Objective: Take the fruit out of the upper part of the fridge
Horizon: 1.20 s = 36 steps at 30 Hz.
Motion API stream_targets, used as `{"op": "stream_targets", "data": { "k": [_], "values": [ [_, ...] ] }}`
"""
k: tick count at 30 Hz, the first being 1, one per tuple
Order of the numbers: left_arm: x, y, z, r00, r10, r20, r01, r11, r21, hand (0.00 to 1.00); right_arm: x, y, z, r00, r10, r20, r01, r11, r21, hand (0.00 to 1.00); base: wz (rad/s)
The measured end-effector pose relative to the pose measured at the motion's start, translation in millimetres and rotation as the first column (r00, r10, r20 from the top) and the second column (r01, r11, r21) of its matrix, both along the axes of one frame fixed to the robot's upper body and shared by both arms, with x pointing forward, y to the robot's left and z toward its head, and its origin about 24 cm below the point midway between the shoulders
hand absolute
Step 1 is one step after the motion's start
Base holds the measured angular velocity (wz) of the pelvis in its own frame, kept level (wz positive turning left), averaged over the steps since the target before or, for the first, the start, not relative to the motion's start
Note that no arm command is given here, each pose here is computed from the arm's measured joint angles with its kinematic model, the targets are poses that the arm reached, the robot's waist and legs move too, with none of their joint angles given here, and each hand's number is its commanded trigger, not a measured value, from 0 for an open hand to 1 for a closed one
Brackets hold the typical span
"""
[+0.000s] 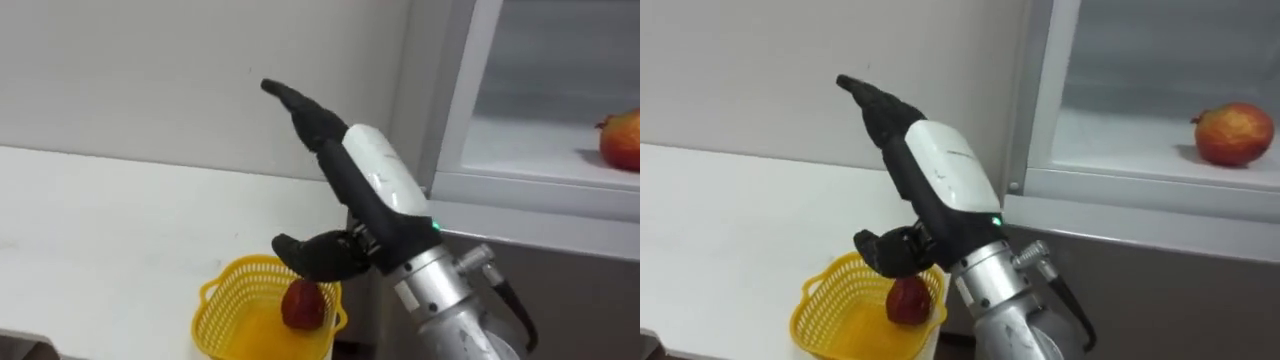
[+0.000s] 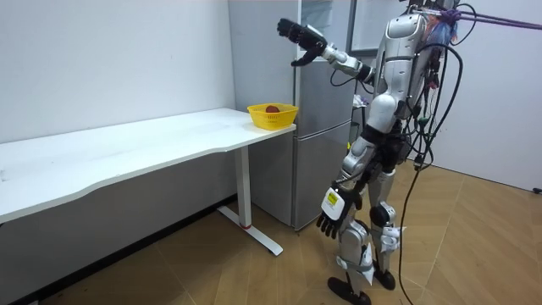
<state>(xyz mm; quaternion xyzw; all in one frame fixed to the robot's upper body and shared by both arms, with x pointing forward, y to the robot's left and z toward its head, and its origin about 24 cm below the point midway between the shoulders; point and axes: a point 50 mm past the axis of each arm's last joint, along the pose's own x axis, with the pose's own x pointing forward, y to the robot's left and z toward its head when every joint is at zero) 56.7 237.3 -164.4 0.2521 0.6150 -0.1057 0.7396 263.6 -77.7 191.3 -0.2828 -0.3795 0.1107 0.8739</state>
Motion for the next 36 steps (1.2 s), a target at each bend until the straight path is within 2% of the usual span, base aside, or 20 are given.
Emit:
{"op": "stream_targets", "data": {
  "k": [12, 17, 30, 36],
  "values": [
    [-16, -1.5, -2, 0.999, 0.028, -0.016, -0.028, 1.0, -0.014, 0.0, -28, -45, 4, 0.988, -0.135, 0.077, 0.116, 0.969, 0.217, 0.0, -0.15],
    [-22, -3.2, -4, 0.999, 0.031, -0.04, -0.032, 0.999, -0.031, 0.0, -32, -64, -2, 0.965, -0.248, 0.08, 0.222, 0.943, 0.246, 0.0, -0.01],
    [-29, 0.6, -3, 0.994, 0.095, -0.049, -0.097, 0.995, -0.032, 0.0, -38, -124, 15, 0.834, -0.53, 0.155, 0.436, 0.804, 0.405, 0.0, 0.0],
    [-30, 2.5, -3, 0.993, 0.109, -0.048, -0.11, 0.993, -0.029, 0.0, -35, -136, 13, 0.801, -0.58, 0.147, 0.49, 0.776, 0.397, 0.0, 0.01]
  ]
}}
